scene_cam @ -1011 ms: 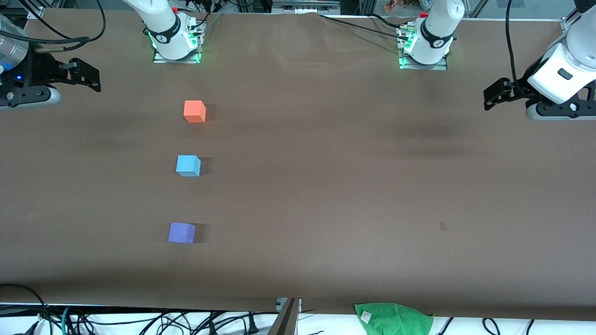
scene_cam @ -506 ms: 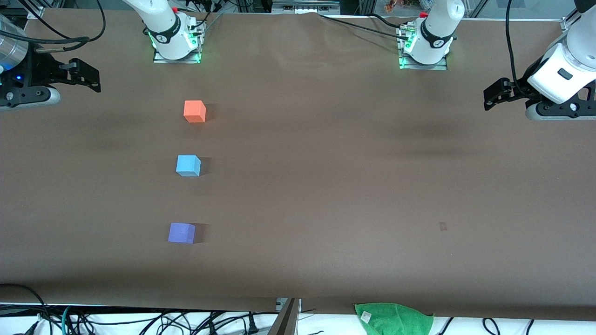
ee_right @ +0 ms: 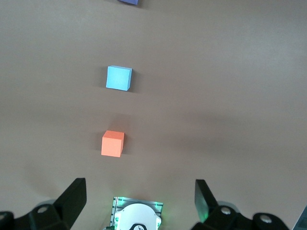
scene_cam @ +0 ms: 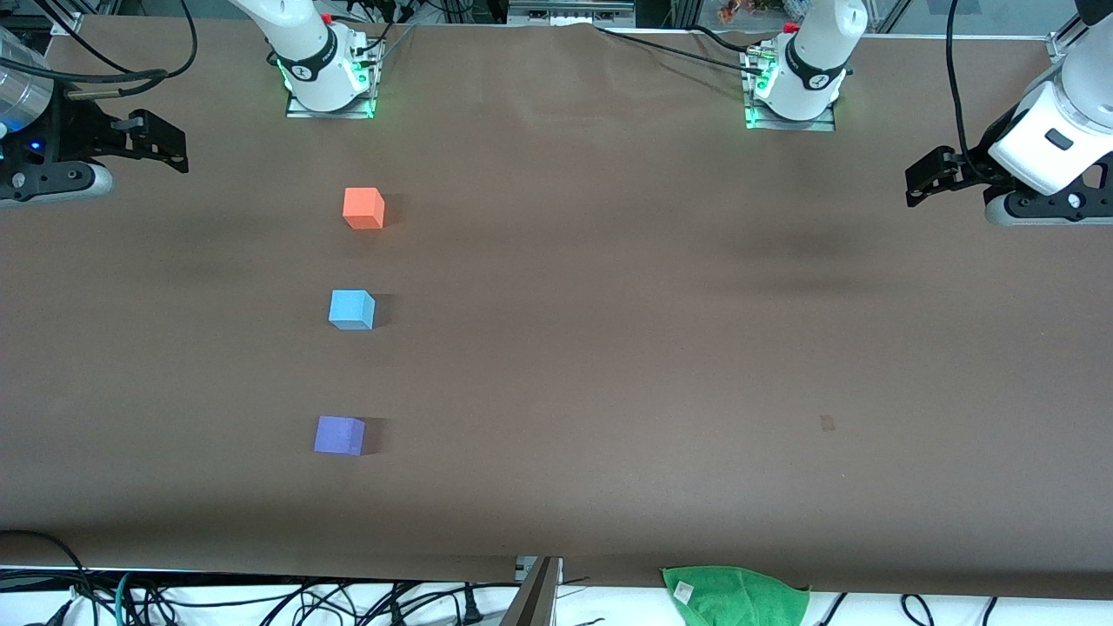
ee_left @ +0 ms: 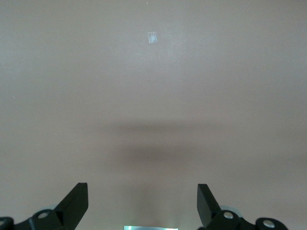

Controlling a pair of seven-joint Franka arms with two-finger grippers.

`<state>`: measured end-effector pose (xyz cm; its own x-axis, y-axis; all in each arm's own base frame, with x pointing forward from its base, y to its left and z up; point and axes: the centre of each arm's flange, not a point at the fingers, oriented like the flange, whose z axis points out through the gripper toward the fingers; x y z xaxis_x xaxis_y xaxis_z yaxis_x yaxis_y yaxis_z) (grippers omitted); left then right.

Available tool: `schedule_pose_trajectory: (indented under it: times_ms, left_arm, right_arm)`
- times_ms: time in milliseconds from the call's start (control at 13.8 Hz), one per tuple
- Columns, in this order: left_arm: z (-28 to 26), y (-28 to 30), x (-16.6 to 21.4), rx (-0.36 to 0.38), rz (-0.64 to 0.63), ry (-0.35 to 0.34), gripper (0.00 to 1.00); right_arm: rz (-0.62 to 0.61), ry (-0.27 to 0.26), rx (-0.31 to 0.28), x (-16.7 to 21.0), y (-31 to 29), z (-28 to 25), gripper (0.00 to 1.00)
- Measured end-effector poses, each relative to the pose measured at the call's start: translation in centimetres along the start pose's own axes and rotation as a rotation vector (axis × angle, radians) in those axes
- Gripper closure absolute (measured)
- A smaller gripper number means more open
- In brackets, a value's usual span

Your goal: Place blue block between orange and purple blocks

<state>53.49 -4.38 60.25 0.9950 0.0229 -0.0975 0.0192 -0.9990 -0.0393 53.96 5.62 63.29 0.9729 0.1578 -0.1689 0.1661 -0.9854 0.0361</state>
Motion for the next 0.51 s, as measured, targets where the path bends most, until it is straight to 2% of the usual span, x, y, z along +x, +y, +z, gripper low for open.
schedule_pose_trajectory:
  times_ms: [506]
  left_arm:
    - [0.06, -0.13, 0.05, 0.000, -0.003, -0.001, 0.00]
  right_arm:
    - [0.000, 0.000, 0.000, 0.01, 0.00, 0.01, 0.00]
